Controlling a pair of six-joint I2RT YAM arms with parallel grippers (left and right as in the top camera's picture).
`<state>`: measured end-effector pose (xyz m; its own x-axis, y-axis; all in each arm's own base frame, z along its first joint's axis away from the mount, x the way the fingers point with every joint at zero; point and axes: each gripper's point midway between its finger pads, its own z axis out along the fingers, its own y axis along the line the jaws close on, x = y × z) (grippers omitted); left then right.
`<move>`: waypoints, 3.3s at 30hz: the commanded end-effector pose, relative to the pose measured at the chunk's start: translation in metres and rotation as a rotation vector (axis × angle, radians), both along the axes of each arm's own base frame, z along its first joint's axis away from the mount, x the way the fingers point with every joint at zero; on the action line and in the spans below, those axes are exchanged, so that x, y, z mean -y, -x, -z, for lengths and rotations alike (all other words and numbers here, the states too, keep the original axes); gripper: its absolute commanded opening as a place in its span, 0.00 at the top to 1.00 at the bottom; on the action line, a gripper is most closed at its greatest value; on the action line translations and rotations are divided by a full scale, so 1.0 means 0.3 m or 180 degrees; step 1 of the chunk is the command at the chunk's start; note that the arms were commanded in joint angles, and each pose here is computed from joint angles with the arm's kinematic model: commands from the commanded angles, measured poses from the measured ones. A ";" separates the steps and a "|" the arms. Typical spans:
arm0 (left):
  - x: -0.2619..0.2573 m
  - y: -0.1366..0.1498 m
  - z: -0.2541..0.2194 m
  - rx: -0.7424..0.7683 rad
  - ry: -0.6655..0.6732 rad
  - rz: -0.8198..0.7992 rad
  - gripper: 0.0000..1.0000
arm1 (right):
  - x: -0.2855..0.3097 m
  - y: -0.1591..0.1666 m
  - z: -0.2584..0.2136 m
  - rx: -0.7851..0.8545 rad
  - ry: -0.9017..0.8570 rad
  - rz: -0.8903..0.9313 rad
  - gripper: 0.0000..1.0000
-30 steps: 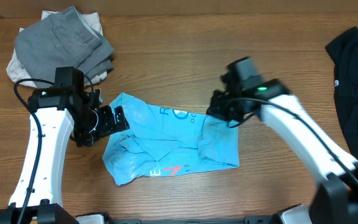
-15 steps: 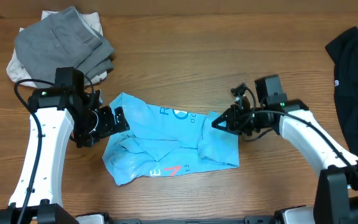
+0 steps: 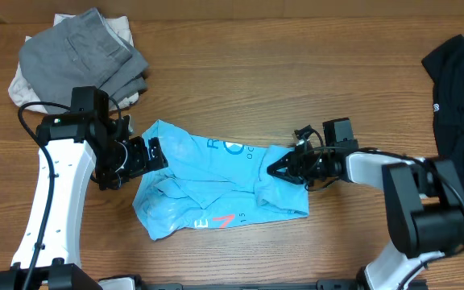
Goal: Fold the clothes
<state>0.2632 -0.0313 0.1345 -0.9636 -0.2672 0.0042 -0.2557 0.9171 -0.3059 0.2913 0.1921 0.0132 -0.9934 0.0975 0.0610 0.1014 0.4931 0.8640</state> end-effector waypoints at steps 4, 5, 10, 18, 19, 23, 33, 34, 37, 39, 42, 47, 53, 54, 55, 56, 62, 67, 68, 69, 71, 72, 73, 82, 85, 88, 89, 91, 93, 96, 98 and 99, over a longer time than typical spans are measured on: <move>0.006 0.002 -0.001 0.0040 -0.0006 0.0090 0.00 | -0.014 -0.010 0.056 -0.0199 -0.0072 0.0098 0.89; 0.006 0.002 -0.001 0.0039 -0.0005 0.0090 0.00 | -0.009 -0.023 0.062 -0.0166 -0.0019 0.0131 0.90; 0.005 0.005 0.000 0.0029 -0.0014 0.0090 0.00 | -0.027 -0.074 -0.017 -0.0009 -0.0214 0.0073 0.96; 0.005 0.005 0.000 0.0030 -0.0014 0.0091 0.00 | -0.023 -0.091 -0.252 0.0363 -0.0238 0.0074 0.96; 0.005 0.005 0.000 0.0029 -0.0014 0.0090 0.00 | -0.018 -0.080 -0.277 0.0375 -0.0205 0.0091 0.96; 0.005 0.002 -0.001 0.0041 -0.0013 0.0088 0.00 | -0.033 0.006 -0.315 0.0367 -0.0097 -0.0095 0.93; 0.007 0.006 -0.001 0.0025 -0.0002 0.0089 0.00 | -0.127 0.197 -0.112 -0.0117 0.0209 -0.0525 0.93; 0.007 0.006 -0.001 0.0025 -0.0002 0.0089 0.00 | -0.128 0.203 -0.092 -0.0182 0.0221 -0.0507 0.93; 0.007 0.007 -0.001 0.0021 -0.0003 0.0089 0.00 | -0.114 0.211 -0.032 -0.0367 0.0260 -0.0449 0.93; 0.006 0.009 -0.001 0.0012 -0.0004 0.0090 0.00 | -0.093 0.217 0.004 -0.0533 0.0300 -0.0395 0.94; 0.006 0.008 -0.001 0.0014 -0.0004 0.0090 0.00 | -0.069 0.236 0.027 -0.0701 0.0349 -0.0338 0.95; 0.006 0.008 -0.001 0.0014 -0.0004 0.0090 0.00 | 0.028 0.281 0.101 -0.0985 0.0696 -0.0110 0.95; 0.006 0.008 -0.001 0.0014 -0.0004 0.0090 0.00 | 0.126 0.292 0.130 -0.1134 0.0742 0.0138 0.96; 0.007 0.008 -0.001 0.0015 -0.0003 0.0090 0.00 | 0.136 0.290 0.130 -0.1134 0.0741 0.0158 0.96; 0.006 0.008 -0.001 0.0016 -0.0004 0.0090 0.00 | 0.144 0.289 0.133 -0.1148 0.0757 0.0179 0.96; 0.006 0.008 -0.001 0.0016 -0.0004 0.0091 0.00 | 0.153 0.291 0.136 -0.1175 0.0787 0.0204 0.96; 0.006 0.008 -0.001 0.0016 -0.0004 0.0090 0.00 | 0.198 0.279 0.146 -0.1240 0.1095 0.0259 0.96; 0.005 0.008 0.000 0.0017 -0.0015 0.0091 0.00 | 0.225 0.217 0.065 -0.1075 0.1285 0.0317 0.96; 0.005 0.008 0.000 0.0017 -0.0015 0.0091 0.00 | 0.228 0.202 0.037 -0.1007 0.1306 0.0336 0.96; 0.005 0.008 0.000 0.0017 -0.0015 0.0091 0.00 | 0.232 0.185 0.002 -0.0923 0.1328 0.0356 0.96; 0.005 0.005 0.000 0.0029 -0.0015 0.0090 0.00 | 0.238 0.166 -0.072 -0.0761 0.1356 0.0395 0.96; 0.005 0.002 -0.001 0.0040 -0.0015 0.0090 0.00 | 0.239 0.161 -0.109 -0.0684 0.1358 0.0414 0.96; 0.004 -0.002 -0.001 0.0055 -0.0016 0.0090 0.00 | 0.243 0.160 -0.142 -0.0608 0.1370 0.0434 0.96; 0.004 -0.023 -0.003 0.0139 -0.0013 0.0090 0.00 | 0.363 0.189 -0.275 -0.0228 0.1947 0.0908 0.04; 0.004 -0.022 -0.003 0.0137 -0.0013 0.0090 0.00 | 0.421 0.165 -0.268 -0.0233 0.2108 0.1144 0.00; 0.003 -0.018 -0.002 0.0122 -0.0022 0.0091 0.00 | 0.507 0.156 -0.237 -0.0358 0.2278 0.1380 0.00; 0.003 -0.017 -0.002 0.0117 -0.0022 0.0092 0.00 | 0.529 0.155 -0.228 -0.0393 0.2290 0.1425 0.00; 0.003 -0.016 -0.002 0.0114 -0.0021 0.0094 0.00 | 0.566 0.148 -0.206 -0.0428 0.2288 0.1470 0.00; 0.003 -0.017 -0.002 0.0118 -0.0021 0.0092 0.00 | 0.587 0.145 -0.185 -0.0450 0.2273 0.1429 0.00; 0.003 -0.020 -0.002 0.0129 -0.0021 0.0091 0.00 | 0.565 0.132 -0.165 -0.0404 0.2077 0.1230 0.01; 0.003 -0.020 -0.002 0.0128 -0.0021 0.0090 0.00 | 0.552 0.125 -0.144 -0.0444 0.2000 0.1162 0.04; 0.003 -0.019 -0.002 0.0126 -0.0021 0.0090 0.00 | 0.548 0.123 -0.128 -0.0492 0.1977 0.1141 0.05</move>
<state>0.2704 -0.0308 0.1351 -0.9634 -0.2669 -0.0259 -0.2459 0.9179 -0.3113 0.2555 0.0196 0.0598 -0.8521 0.5233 -0.0078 0.4847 0.7948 0.3653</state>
